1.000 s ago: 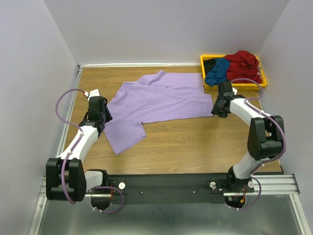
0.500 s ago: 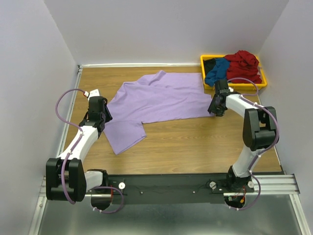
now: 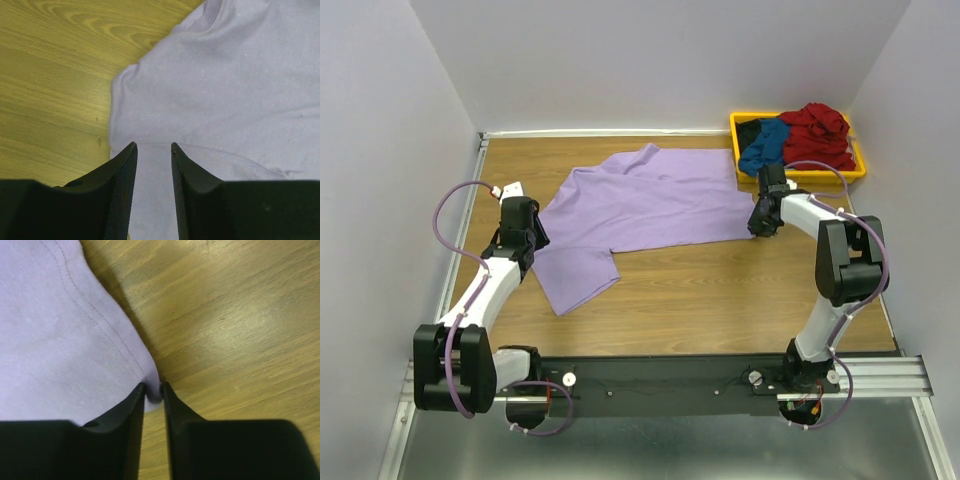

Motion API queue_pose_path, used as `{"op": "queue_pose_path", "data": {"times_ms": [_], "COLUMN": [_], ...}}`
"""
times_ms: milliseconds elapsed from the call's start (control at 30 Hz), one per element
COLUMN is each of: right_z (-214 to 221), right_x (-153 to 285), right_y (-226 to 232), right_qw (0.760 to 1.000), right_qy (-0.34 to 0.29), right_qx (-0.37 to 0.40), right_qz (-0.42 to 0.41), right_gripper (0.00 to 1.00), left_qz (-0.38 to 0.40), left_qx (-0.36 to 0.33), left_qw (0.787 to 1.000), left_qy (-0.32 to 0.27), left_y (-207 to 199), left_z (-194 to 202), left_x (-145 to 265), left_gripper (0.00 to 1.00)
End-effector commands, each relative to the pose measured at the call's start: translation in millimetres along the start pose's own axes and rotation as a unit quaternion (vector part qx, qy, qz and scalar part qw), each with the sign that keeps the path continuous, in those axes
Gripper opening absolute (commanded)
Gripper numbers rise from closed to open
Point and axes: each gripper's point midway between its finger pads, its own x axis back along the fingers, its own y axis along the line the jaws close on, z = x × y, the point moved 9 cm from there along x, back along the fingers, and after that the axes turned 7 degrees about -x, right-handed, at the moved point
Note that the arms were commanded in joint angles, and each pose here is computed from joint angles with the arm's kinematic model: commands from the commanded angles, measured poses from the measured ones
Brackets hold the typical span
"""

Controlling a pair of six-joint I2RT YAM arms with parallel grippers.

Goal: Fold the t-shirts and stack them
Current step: Flatten the tshirt out

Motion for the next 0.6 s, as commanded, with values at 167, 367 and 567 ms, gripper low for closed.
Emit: {"op": "queue_pose_path", "data": {"times_ms": [167,367,567], "right_z": [24,20,21], "right_x": [-4,9,17], "right_y": [-23,-20,-12], "right_qw": [0.998,0.999,0.999], "right_qy": [0.034,0.019,0.025], "right_qx": [0.021,0.035,0.037], "right_qz": [0.039,0.025,-0.006], "right_gripper": [0.01,0.01,0.01], "left_qz": [-0.020,-0.030,-0.040], "left_qx": [0.020,0.020,0.015], "left_qw": [1.000,0.998,0.995], "left_qy": [0.003,0.047,0.088], "left_y": [3,1,-1], "left_z": [-3,9,20], "left_x": [5,-9,-32], "left_gripper": [0.43,0.43,0.34]}}
